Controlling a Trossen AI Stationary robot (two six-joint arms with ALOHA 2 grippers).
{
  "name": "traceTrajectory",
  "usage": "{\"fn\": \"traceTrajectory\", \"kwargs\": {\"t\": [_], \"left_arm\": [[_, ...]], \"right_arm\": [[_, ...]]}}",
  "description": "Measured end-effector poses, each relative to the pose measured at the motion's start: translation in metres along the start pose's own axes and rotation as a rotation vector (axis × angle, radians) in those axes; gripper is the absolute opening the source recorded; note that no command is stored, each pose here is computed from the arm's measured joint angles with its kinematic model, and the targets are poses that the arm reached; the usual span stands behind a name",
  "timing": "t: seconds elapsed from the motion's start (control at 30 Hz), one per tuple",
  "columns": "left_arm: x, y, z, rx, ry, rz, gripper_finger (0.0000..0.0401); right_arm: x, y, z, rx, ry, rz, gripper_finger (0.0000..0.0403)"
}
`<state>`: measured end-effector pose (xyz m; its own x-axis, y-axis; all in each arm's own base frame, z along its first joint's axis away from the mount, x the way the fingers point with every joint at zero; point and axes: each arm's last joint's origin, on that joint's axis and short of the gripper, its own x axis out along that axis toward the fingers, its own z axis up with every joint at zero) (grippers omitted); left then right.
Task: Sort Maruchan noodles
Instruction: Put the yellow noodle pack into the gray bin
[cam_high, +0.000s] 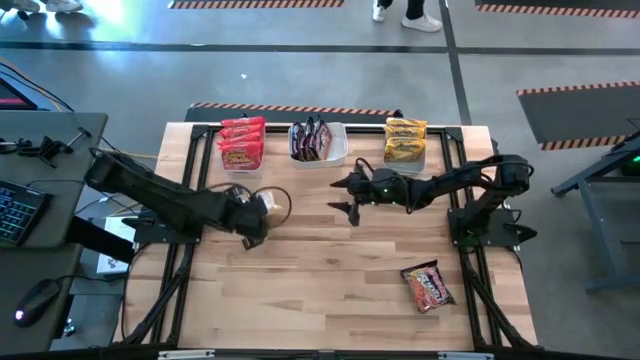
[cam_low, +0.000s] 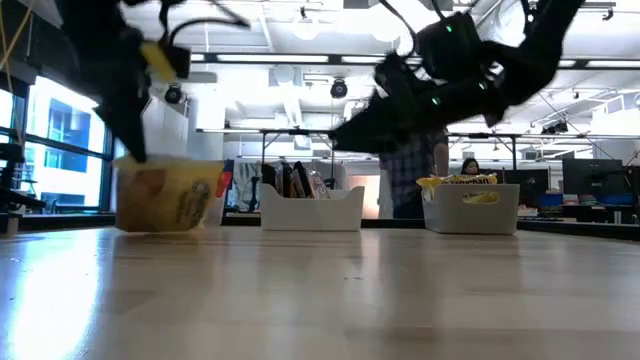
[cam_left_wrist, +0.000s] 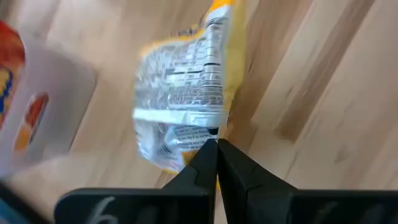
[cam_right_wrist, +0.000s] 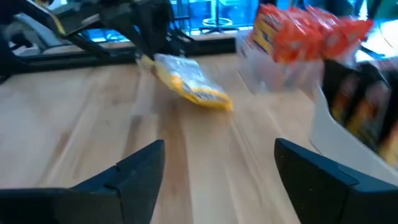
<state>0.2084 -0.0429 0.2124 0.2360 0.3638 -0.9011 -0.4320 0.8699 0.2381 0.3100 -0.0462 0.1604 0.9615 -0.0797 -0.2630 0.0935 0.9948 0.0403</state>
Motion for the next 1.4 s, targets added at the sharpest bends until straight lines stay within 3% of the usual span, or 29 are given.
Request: {"fn": "traceTrajectory", "kwargs": {"t": [0.27, 0.57, 0.8, 0.93, 1.03, 1.23, 1.4], "left_arm": [[-0.027, 0.016, 0.009, -0.058, -0.200, -0.121, 0.0000], [-0.033, 0.018, 0.012, -0.044, -0.272, -0.139, 0.0000], [-0.035, 0.017, 0.013, -0.051, -0.297, -0.149, 0.0000], [-0.035, 0.017, 0.015, -0.050, -0.311, -0.150, 0.0000], [-0.035, 0.017, 0.015, -0.045, -0.320, -0.147, 0.0000], [-0.035, 0.017, 0.015, -0.065, -0.321, -0.143, 0.0000], [-0.028, 0.008, 0.015, -0.113, -0.223, -0.241, 0.0012]], "right_arm": [[0.038, 0.018, 0.022, -0.095, -0.013, 0.191, 0.0300], [0.104, 0.020, -0.006, -0.017, 0.017, 0.350, 0.0300], [0.145, 0.028, -0.022, 0.018, -0.049, 0.363, 0.0300], [0.160, 0.028, -0.031, -0.011, -0.066, 0.305, 0.0300], [0.168, 0.026, -0.036, -0.026, -0.079, 0.242, 0.0300], [0.176, 0.025, -0.036, -0.031, -0.112, 0.237, 0.0298], [0.176, 0.026, -0.039, -0.035, -0.087, 0.273, 0.0282]]}}
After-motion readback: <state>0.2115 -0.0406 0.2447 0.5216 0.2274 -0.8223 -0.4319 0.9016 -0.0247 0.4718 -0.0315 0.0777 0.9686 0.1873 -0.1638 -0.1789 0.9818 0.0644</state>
